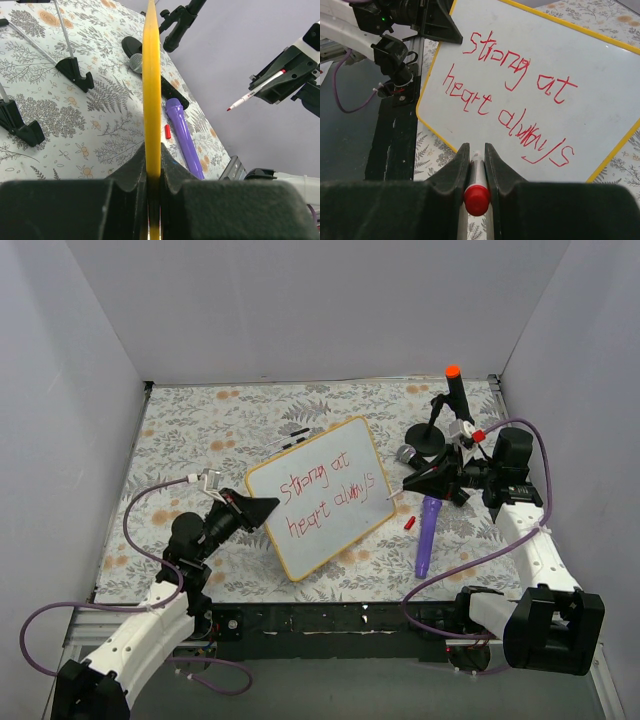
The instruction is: Write a sentence on the whiteboard
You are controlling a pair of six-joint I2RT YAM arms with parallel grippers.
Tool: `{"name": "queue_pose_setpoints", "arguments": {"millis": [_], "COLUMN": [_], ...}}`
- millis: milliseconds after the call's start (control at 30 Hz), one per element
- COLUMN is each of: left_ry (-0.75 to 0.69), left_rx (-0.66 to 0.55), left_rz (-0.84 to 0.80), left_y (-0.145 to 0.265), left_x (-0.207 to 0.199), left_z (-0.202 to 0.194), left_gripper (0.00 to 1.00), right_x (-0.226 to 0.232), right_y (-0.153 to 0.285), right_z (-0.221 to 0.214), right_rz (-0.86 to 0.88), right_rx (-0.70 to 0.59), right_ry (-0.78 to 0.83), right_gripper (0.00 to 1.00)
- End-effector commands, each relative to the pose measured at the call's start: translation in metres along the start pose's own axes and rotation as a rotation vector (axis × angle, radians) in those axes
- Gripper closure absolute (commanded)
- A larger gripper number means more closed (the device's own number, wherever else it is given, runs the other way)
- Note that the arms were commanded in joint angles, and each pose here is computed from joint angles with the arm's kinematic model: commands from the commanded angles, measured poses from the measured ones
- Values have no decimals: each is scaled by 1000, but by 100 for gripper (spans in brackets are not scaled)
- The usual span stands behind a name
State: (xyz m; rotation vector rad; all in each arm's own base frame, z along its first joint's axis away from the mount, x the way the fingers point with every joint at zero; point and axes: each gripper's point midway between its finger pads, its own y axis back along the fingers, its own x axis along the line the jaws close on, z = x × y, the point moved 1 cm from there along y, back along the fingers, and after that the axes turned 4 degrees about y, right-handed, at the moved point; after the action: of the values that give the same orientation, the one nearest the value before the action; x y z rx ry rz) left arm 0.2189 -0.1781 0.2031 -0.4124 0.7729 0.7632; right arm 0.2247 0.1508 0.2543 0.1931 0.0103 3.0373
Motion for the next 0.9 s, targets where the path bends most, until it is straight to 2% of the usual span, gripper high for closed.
{"name": "queue_pose_setpoints", "arguments": {"millis": [0,300,567,667,867], "left_ry": [-82,-129,-253,-279,-307], "left_rx": [-147,-145,-168,-143,-185], "left_rz": [-165,-179,-225,-214,-223], "left_y": [-4,-16,-42,-52,-52], "left_x": [-57,-67,-99,-95,-74], "left_z": [50,64,106,115,159], "left_gripper": [100,100,100,100,100], "right_x": [5,7,10,10,10], "right_y": [1,2,2,2,2], "right_z": [6,5,5,5,4], "right_rz": [21,26,30,29,27], "right_rx": [-9,-11,-12,-11,-12], "right_ry": [42,45,51,53,51], "right_gripper": [99,99,99,99,99]}}
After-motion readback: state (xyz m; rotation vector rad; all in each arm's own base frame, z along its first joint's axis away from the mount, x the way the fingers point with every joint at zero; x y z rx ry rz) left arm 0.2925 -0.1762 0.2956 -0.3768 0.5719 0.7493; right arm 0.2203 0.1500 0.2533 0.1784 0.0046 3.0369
